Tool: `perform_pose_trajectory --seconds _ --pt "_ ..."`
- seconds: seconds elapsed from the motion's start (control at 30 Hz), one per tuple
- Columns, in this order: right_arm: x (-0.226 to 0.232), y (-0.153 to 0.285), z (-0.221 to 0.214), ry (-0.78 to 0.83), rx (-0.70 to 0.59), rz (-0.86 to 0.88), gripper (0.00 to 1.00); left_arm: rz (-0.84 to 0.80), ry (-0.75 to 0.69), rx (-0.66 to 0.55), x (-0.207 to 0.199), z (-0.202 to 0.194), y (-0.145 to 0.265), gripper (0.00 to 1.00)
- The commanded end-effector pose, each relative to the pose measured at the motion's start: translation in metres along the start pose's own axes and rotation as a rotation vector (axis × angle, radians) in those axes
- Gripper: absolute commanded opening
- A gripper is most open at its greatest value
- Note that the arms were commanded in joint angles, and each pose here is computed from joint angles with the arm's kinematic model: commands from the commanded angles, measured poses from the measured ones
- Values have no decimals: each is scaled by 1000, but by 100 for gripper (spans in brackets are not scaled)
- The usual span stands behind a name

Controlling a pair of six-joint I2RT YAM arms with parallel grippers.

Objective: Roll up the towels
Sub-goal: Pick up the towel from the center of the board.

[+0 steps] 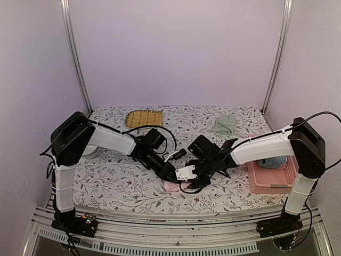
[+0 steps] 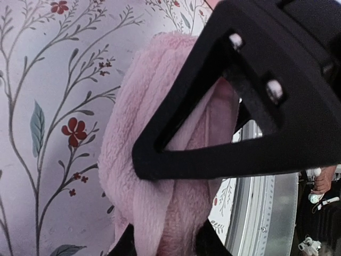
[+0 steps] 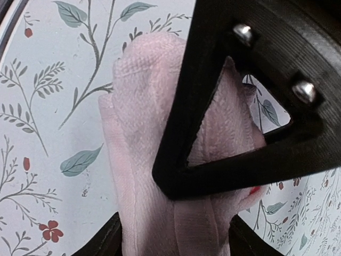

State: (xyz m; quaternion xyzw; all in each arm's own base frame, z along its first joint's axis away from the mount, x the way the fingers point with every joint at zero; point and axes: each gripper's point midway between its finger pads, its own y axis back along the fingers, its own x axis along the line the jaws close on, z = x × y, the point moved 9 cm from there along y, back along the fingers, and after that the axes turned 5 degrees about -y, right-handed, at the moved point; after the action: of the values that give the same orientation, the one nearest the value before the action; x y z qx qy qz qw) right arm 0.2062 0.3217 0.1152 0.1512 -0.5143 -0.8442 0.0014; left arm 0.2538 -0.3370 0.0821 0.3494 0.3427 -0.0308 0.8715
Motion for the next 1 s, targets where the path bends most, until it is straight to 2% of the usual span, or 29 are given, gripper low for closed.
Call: perform_pose_trajectory --seconds 0.0,0.03,0.23,0.37,0.63,0.67,0.7,0.8,0.97 --pt "29 -29 -14 57 92 23 58 138 167 110 39 -38 -6 19" --pt "30 -33 -15 64 104 2 56 145 174 110 41 -38 -5 20" --pt "22 -29 -8 67 112 -65 26 201 160 78 42 -32 4 30" --pt "19 -17 0 52 93 -51 13 273 141 -13 36 -17 24 48" --pt "10 29 20 -67 -13 52 9 385 -23 -221 -15 27 94 67" --pt "7 37 21 -86 -29 54 8 403 -40 -243 -19 30 103 88" --pt "4 43 22 -107 -44 56 8 414 -55 -263 -23 33 111 97" --pt "-7 69 21 -156 -92 45 7 466 -114 -324 -34 44 135 99" --pt "-29 112 2 -261 -156 15 6 652 -246 -429 -49 60 176 98"
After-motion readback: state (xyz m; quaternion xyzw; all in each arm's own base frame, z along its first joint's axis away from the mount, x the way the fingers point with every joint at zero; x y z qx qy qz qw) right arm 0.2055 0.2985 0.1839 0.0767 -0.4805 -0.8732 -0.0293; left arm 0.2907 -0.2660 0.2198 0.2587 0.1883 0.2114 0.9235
